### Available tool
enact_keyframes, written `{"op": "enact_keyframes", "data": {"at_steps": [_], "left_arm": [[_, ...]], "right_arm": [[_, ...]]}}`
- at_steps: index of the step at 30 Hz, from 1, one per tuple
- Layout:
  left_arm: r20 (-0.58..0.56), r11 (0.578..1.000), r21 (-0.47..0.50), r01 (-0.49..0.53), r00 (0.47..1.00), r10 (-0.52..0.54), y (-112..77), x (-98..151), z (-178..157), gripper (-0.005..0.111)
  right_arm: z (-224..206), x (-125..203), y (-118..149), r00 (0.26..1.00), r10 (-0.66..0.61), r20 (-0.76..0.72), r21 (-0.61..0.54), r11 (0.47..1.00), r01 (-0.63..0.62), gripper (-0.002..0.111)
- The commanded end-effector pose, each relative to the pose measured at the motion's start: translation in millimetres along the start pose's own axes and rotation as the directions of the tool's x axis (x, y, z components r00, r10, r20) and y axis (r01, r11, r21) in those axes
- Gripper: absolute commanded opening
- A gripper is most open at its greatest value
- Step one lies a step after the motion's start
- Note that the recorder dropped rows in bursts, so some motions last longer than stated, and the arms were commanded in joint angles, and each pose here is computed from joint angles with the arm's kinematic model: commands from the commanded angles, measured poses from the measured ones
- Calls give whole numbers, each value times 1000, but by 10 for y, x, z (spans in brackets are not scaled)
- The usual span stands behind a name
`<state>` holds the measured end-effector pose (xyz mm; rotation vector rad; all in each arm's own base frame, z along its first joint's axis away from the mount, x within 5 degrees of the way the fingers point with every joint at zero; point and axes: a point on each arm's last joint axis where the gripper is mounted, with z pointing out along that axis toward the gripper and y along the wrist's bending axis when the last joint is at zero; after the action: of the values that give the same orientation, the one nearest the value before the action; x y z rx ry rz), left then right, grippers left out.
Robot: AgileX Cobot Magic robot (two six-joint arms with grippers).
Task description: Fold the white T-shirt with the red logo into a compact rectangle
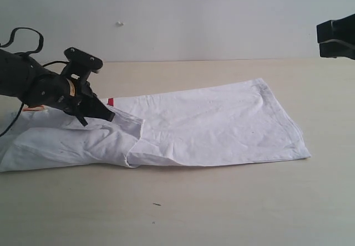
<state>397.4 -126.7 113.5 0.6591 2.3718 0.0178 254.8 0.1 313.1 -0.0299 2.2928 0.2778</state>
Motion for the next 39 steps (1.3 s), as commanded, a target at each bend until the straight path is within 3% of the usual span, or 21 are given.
{"op": "enact_keyframes", "data": {"at_steps": [1, 8, 19, 27, 29, 32, 36, 38, 39], "left_arm": [[-26, 1000, 8, 21, 999, -20, -18, 80, 109, 0], [-201, 999, -40, -9, 980, 1, 26, 216, 52, 0], [-160, 995, -98, -21, 987, 5, 142, 56, -708, 0], [-341, 997, -62, -45, 940, 21, 45, 609, -675, 0], [-406, 998, -54, -24, 914, 0, 9, 748, -632, 0], [-504, 997, -8, -73, 862, 59, -90, 849, -716, 0], [-454, 998, -25, -49, 890, 32, -74, 740, -912, 0], [-382, 1000, -24, 7, 924, -16, -85, 644, -986, 0], [-284, 999, 2, 48, 958, -46, -148, 527, -1025, 0]], "right_arm": [[17, 13, -12, 1000, -3, -5, 1, 1000, 3, 0], [17, 13, -12, 1000, -3, -5, 1, 1000, 3, 0], [17, 27, -5, 1000, -7, -21, -6, 1000, 7, 0], [16, 31, -3, 1000, -6, -25, -9, 1000, 6, 0], [16, 37, 0, 999, -6, -31, -12, 1000, 6, 0], [17, 27, -1, 1000, -1, -20, -11, 1000, 0, 0], [16, 34, 19, 1000, 3, -28, -33, 999, -4, 0], [15, 30, 37, 1000, -2, -23, -53, 999, 1, 0], [15, 24, 47, 1000, -4, -17, -63, 998, 3, 0]]}}
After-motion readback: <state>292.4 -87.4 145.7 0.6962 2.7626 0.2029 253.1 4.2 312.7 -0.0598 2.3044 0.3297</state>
